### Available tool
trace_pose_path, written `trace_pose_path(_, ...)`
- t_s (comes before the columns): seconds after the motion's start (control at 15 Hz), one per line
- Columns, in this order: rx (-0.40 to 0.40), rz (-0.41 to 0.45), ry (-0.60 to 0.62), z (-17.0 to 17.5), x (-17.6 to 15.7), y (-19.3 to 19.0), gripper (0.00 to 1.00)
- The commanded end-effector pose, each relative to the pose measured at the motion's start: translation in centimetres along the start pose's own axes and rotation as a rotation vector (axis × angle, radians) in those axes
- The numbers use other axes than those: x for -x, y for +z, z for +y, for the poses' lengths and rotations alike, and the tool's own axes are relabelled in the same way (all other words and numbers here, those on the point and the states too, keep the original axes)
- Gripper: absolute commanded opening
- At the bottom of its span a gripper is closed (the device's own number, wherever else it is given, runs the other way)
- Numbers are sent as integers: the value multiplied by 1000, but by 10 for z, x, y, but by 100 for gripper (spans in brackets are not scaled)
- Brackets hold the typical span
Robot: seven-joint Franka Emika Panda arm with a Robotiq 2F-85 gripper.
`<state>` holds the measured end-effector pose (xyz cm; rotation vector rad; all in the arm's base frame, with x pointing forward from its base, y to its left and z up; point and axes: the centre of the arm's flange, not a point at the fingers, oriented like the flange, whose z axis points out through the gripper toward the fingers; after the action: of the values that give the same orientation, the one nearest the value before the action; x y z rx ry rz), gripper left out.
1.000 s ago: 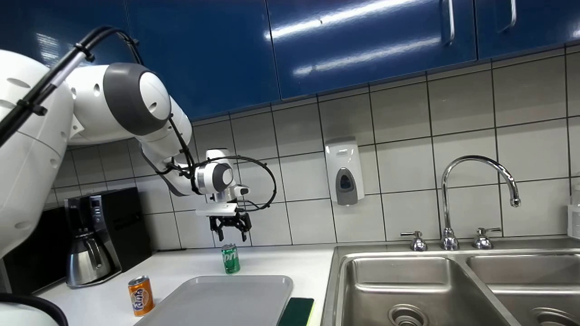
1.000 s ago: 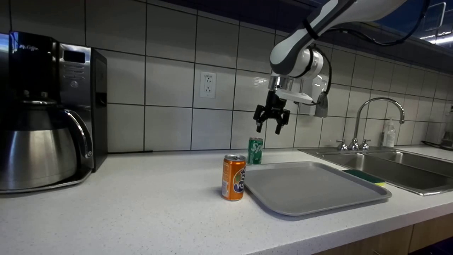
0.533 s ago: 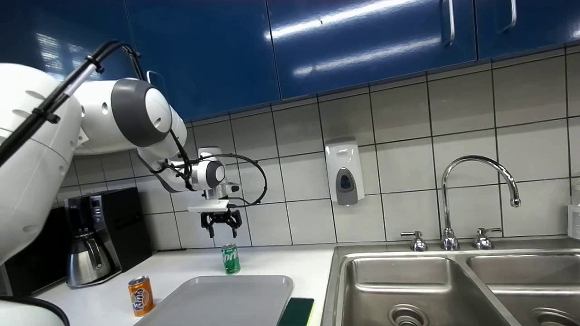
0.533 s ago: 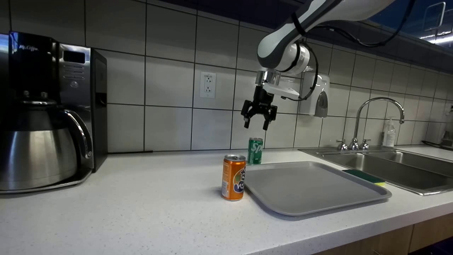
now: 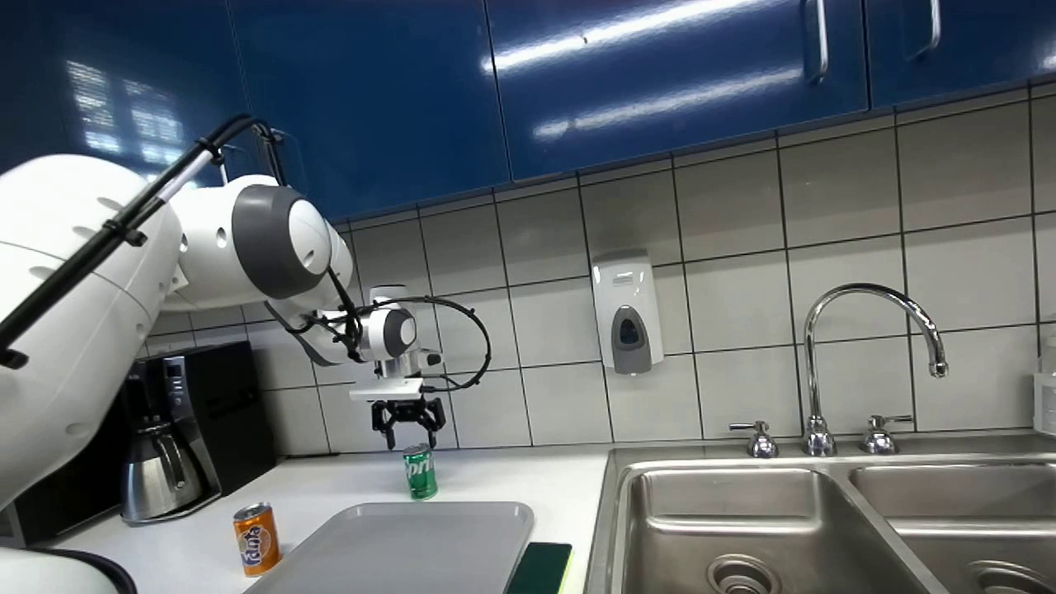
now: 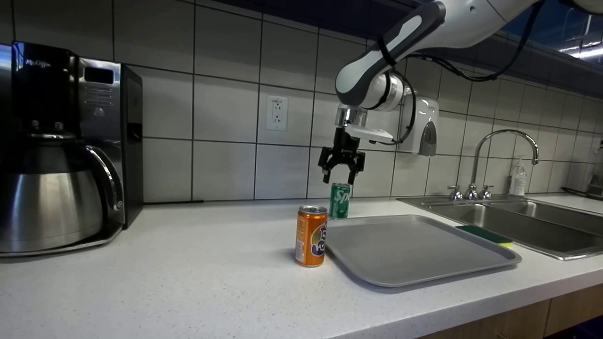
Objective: Put the cans on the tray.
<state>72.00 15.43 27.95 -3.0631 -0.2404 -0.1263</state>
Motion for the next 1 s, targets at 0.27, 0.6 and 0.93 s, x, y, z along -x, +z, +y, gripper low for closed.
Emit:
trace_pose_path(0.27, 14, -53, -7, 4, -14, 20, 100)
trace_pose_path(0.6, 15, -78, -8, 6, -9, 30, 100)
trace_pose_path(0.93, 17, -92, -9, 8, -6, 33, 100)
